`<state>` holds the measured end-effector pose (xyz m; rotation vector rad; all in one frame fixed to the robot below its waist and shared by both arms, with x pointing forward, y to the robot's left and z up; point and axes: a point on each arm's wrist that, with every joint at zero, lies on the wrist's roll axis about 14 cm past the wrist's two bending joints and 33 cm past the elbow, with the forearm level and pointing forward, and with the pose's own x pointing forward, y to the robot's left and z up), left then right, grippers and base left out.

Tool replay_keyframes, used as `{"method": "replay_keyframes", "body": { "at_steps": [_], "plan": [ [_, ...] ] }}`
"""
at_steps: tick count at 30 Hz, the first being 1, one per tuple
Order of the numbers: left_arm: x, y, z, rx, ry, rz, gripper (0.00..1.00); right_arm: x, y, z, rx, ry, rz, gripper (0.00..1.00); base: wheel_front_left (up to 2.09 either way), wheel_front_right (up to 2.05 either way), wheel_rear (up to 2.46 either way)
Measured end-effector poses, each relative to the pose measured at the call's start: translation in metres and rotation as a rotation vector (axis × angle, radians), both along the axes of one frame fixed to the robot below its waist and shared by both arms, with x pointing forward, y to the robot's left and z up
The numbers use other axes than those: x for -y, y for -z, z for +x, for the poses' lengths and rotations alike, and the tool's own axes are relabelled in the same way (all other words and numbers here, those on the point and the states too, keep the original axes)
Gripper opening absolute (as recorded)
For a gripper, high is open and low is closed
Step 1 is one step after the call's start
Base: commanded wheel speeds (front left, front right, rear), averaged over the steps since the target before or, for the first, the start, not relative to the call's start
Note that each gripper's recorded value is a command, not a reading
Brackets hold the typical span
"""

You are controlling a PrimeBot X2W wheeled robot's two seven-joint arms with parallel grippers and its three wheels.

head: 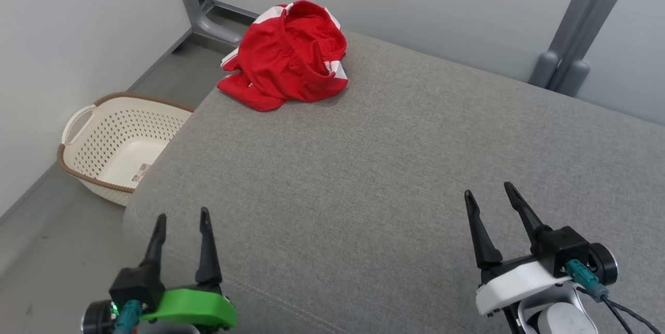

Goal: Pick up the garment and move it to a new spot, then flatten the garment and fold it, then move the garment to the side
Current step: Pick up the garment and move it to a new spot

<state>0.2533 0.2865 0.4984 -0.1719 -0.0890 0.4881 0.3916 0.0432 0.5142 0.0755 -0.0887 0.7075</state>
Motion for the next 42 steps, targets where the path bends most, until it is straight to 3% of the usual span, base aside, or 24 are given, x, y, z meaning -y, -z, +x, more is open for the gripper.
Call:
{"method": "replay_keyframes", "body": {
  "at_steps": [3,10,14,17,22,28,36,42],
  "plan": [
    [-0.017,-0.027,0.012,0.058,-0.010,0.063,1.00,0.002,-0.003,0.009,0.020,0.012,-0.001,1.00,0.00,0.00,0.00],
    [-0.055,-0.148,0.078,0.249,0.062,0.408,1.00,0.019,-0.001,0.037,0.050,0.078,-0.018,1.00,0.00,0.00,0.00],
    [-0.060,-0.194,0.134,0.265,0.135,0.500,1.00,0.031,0.003,0.055,0.065,0.122,-0.033,1.00,0.00,0.00,0.00],
    [-0.057,-0.212,0.182,0.239,0.201,0.507,1.00,0.044,0.009,0.067,0.067,0.161,-0.044,1.00,0.00,0.00,0.00],
    [-0.050,-0.169,0.264,0.013,0.297,0.408,1.00,0.060,0.023,0.085,0.067,0.207,-0.063,1.00,0.00,0.00,0.00],
    [-0.019,-0.053,0.318,-0.287,0.408,0.200,1.00,0.075,0.052,0.099,0.029,0.246,-0.091,1.00,0.00,0.00,0.00],
    [0.034,0.080,0.324,-0.602,0.554,0.006,1.00,0.100,0.098,0.110,-0.045,0.305,-0.147,1.00,0.00,0.00,0.00],
    [0.016,0.126,0.315,-0.713,0.523,-0.021,1.00,0.106,0.118,0.111,-0.082,0.315,-0.163,1.00,0.00,0.00,0.00]
  ]
}}
